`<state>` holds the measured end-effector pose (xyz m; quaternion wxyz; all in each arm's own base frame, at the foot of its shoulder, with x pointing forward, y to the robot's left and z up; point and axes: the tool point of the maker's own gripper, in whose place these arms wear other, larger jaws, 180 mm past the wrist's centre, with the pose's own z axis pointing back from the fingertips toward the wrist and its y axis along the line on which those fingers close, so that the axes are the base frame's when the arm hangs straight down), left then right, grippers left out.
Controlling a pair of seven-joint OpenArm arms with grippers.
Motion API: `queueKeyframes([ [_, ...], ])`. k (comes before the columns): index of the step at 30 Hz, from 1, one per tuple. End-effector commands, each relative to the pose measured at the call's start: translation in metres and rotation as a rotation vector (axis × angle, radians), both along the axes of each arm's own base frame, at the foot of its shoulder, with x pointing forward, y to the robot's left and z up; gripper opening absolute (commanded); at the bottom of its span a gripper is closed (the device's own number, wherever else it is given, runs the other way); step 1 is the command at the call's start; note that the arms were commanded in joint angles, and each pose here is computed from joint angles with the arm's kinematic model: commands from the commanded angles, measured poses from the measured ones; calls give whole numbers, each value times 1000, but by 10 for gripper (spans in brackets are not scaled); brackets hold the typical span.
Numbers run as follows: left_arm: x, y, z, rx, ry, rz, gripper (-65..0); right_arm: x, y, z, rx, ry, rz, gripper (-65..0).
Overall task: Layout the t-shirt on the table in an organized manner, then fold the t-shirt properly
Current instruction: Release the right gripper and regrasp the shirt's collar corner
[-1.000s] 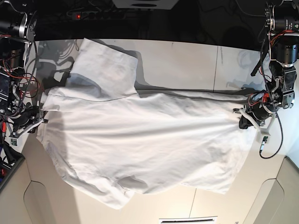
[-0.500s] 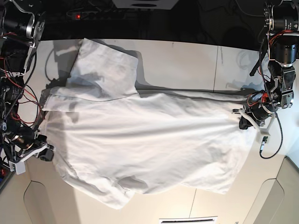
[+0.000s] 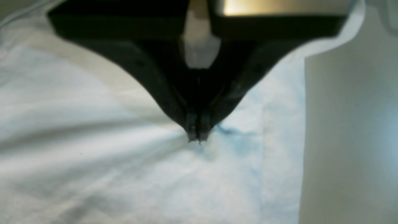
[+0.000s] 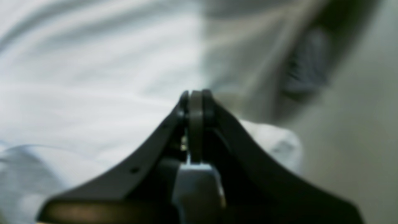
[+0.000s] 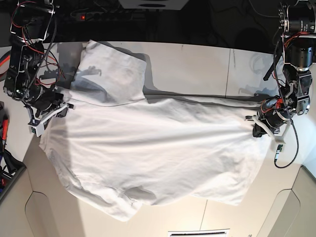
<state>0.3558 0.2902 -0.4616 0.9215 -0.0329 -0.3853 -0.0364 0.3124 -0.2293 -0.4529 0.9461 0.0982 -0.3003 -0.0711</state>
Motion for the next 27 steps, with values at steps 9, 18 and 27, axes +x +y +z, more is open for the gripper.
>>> queueKeyframes([
  [9, -6, 13, -4, 51, 52, 7, -650, -10, -83, 15, -243, 13, -82, -650],
  [18, -5, 13, -3, 50, 50, 7, -650, -8, -131, 36, -402, -8, -161, -650],
  [27, 32, 10, 68, -125, -185, 44, -650, 13, -91, 81, -314, -148, -44, -650],
])
